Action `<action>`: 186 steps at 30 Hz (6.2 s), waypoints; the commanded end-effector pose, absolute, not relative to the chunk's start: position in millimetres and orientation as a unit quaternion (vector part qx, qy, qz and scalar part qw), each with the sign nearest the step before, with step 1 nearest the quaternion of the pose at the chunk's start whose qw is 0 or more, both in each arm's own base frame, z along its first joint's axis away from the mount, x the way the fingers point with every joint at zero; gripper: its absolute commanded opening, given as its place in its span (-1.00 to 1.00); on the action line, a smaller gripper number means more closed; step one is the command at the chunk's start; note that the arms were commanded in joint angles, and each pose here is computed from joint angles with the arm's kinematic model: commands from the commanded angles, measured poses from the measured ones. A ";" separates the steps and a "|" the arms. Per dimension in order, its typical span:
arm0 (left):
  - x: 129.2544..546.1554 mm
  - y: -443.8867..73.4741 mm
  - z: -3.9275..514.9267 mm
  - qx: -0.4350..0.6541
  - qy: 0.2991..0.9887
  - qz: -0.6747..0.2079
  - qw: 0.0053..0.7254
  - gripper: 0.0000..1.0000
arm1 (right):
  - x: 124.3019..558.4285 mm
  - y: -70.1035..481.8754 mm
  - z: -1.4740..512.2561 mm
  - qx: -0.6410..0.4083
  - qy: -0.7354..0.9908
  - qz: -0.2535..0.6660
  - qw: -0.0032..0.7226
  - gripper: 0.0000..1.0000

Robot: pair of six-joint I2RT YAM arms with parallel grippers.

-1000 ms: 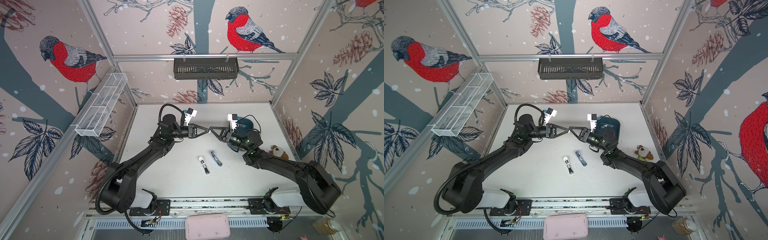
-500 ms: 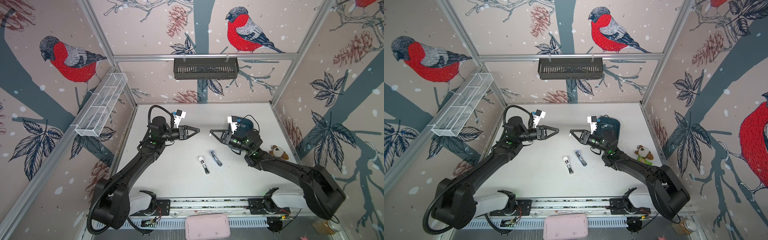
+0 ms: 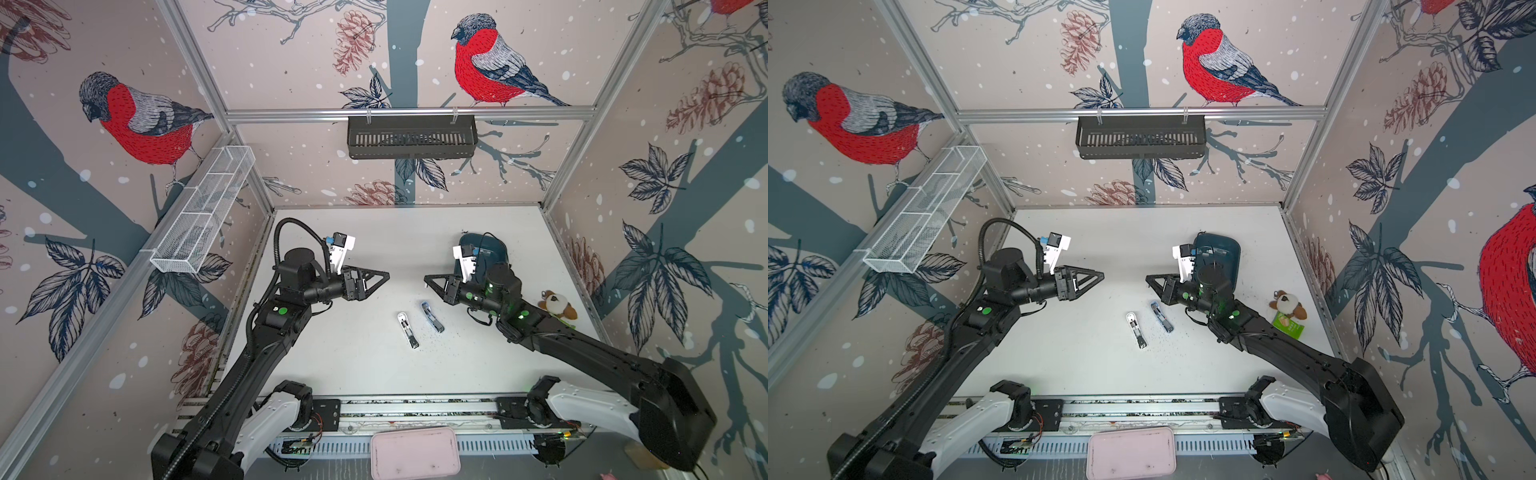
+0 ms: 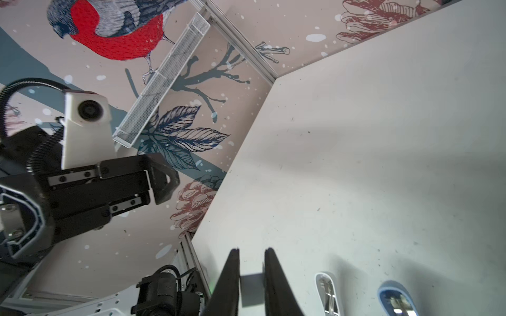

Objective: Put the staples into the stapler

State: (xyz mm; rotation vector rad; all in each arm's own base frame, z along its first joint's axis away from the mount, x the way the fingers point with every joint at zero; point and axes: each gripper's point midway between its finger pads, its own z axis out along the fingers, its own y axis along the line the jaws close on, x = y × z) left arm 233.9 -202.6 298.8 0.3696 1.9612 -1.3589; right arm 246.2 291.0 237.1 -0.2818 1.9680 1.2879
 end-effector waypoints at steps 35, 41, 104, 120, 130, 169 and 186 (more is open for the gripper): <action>163.2 -152.3 282.2 0.130 0.767 -0.432 0.456 0.94 | 178.4 330.5 88.2 -0.228 0.899 0.188 0.321 -0.66; 163.3 -143.1 276.7 0.119 0.771 -0.408 0.474 0.90 | 178.3 334.6 80.3 -0.233 0.902 0.177 0.317 -0.66; 165.9 -147.1 271.6 0.124 0.773 -0.415 0.464 0.95 | 179.5 334.8 48.7 -0.244 0.911 0.141 0.302 -0.67; 166.2 -147.3 270.2 0.124 0.774 -0.415 0.463 0.95 | 178.8 333.5 43.1 -0.245 0.913 0.135 0.297 -0.68; 166.1 -147.2 270.1 0.123 0.774 -0.415 0.463 0.95 | 182.6 332.3 55.8 -0.233 0.912 0.127 0.312 -0.68; 164.9 -148.2 270.7 0.127 0.772 -0.417 0.462 0.95 | 177.3 327.2 35.5 -0.208 0.927 0.117 0.289 -0.67; 165.4 -148.5 270.5 0.127 0.773 -0.418 0.461 0.95 | 179.3 331.7 43.2 -0.213 0.924 0.120 0.295 -0.39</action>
